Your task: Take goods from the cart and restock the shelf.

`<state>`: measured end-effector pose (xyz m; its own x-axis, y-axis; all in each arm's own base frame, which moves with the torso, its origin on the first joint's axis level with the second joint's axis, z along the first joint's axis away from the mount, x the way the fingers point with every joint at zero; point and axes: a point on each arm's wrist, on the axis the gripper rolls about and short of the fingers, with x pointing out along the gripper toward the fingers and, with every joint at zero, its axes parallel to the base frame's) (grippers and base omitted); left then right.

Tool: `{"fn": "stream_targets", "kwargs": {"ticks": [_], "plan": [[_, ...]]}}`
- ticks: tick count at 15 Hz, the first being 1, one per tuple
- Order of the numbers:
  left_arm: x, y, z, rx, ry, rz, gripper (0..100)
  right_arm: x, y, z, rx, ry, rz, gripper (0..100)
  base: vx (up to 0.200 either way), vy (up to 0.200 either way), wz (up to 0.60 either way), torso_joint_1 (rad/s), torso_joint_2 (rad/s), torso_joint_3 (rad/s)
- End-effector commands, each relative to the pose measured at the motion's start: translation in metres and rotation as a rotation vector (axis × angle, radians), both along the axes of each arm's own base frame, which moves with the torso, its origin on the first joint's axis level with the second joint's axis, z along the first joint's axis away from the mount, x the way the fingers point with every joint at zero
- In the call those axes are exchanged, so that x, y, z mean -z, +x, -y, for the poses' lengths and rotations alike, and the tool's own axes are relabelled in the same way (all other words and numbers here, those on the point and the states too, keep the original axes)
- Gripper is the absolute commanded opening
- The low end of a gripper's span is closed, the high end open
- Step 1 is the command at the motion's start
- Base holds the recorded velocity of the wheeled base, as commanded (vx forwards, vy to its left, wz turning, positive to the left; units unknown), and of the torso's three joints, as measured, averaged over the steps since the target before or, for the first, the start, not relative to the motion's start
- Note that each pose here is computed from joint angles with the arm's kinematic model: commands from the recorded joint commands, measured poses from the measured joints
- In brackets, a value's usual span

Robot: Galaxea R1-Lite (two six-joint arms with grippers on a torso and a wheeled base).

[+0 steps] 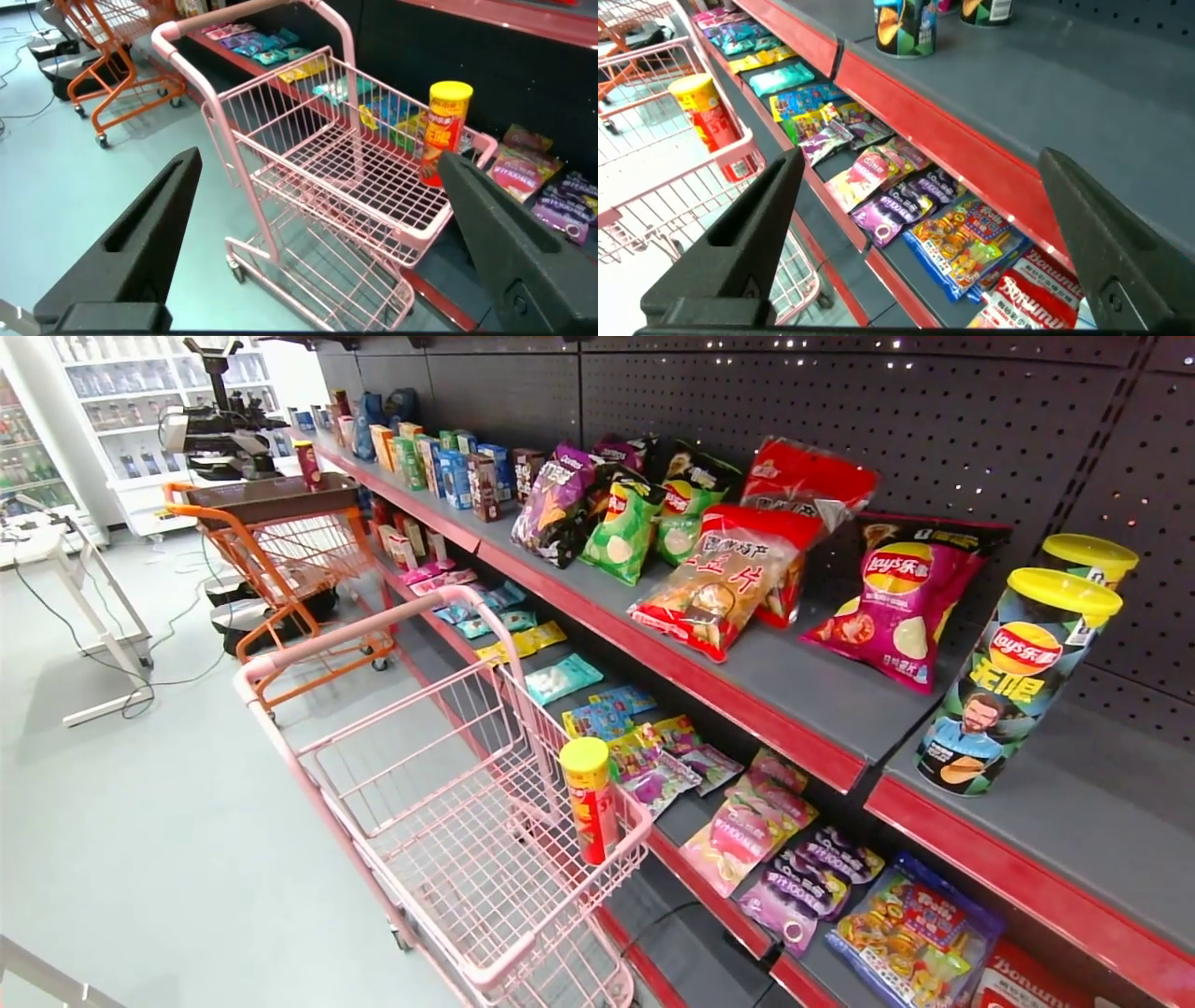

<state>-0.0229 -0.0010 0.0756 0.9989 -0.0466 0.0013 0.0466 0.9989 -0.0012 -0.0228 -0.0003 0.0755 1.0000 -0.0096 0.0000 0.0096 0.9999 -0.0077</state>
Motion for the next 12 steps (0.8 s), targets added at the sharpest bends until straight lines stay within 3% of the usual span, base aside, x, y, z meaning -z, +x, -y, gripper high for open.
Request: {"fn": "stream_targets", "kwargs": {"ticks": [1,12], "plan": [[-0.0003,0.0,0.0,-0.001,0.0,0.0,100,0.0,0.0,0.0,0.0,-0.002,0.0,100,0.0,0.0,0.0,-0.154,0.37,0.212],[0.0001,0.0001,0.0,-0.001,0.001,-0.001,100,0.0,0.0001,0.0,0.0,-0.002,-0.002,100,0.0,0.0,0.0,-0.163,0.43,0.266]]}}
